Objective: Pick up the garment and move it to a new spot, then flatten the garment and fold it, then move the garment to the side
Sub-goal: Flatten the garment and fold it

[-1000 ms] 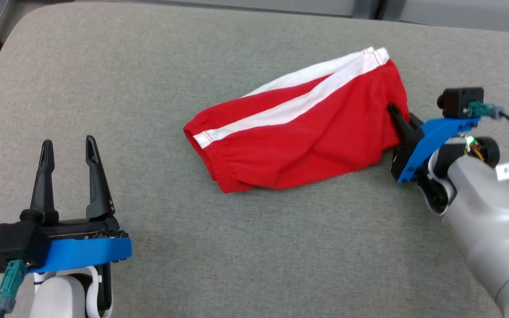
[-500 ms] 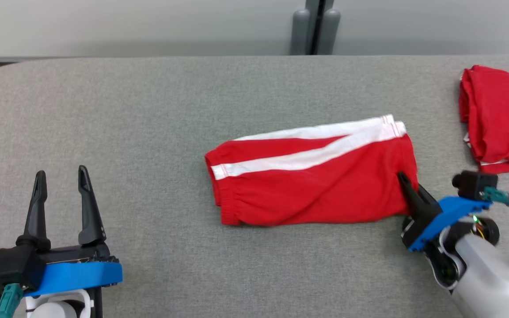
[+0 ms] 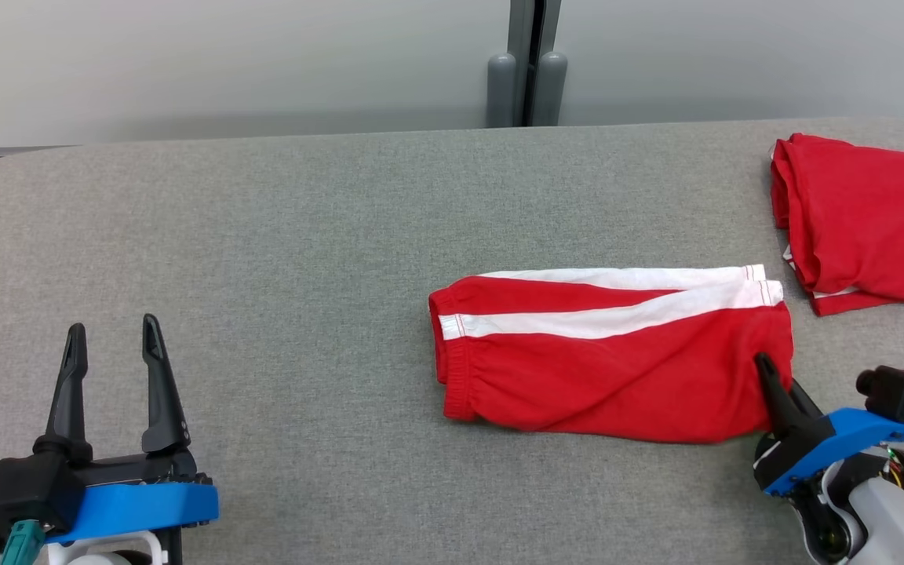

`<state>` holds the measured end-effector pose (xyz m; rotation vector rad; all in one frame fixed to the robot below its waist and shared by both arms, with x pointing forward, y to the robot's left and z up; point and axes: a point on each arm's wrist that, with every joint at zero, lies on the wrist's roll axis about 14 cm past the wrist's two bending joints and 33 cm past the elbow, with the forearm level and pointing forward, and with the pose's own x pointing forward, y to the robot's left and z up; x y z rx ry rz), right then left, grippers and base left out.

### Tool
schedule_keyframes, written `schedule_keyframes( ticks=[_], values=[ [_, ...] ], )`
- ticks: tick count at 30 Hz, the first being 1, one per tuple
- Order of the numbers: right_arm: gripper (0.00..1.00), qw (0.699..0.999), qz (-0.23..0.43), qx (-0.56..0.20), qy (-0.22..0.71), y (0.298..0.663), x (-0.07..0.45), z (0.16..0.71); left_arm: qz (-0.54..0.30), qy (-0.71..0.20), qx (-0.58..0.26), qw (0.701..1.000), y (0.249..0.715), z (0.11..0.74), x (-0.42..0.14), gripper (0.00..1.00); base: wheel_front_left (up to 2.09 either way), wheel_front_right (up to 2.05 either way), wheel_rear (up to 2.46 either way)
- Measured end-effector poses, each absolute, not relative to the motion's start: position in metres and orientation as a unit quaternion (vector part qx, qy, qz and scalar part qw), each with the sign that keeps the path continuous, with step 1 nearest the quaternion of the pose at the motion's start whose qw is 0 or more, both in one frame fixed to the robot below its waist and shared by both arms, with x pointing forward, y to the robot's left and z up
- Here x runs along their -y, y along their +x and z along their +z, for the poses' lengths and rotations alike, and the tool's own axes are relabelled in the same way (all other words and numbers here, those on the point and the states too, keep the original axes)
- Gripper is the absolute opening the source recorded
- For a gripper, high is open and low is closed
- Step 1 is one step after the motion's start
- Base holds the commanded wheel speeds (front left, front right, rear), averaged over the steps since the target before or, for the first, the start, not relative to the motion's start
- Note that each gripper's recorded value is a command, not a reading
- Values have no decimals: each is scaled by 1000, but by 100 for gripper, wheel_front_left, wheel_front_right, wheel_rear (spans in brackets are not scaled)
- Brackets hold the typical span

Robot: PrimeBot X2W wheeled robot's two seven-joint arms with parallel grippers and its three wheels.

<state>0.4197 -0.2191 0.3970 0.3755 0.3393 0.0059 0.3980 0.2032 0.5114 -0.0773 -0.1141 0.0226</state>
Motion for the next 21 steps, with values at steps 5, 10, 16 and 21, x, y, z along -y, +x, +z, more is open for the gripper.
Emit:
schedule_keyframes(
  ticks=[5,10,16,21],
  values=[
    [0,975,35,-127,177,442,199,424,11,-38,58,998,394,513,-204,100,0,0,0],
    [0,978,98,-70,168,471,154,466,14,-39,60,997,390,515,-205,100,0,0,0],
    [0,968,184,-54,159,479,85,490,30,-42,62,997,383,516,-213,100,0,0,0],
    [0,957,250,-71,132,466,38,486,38,-44,62,996,379,517,-218,100,0,0,0]
  ],
)
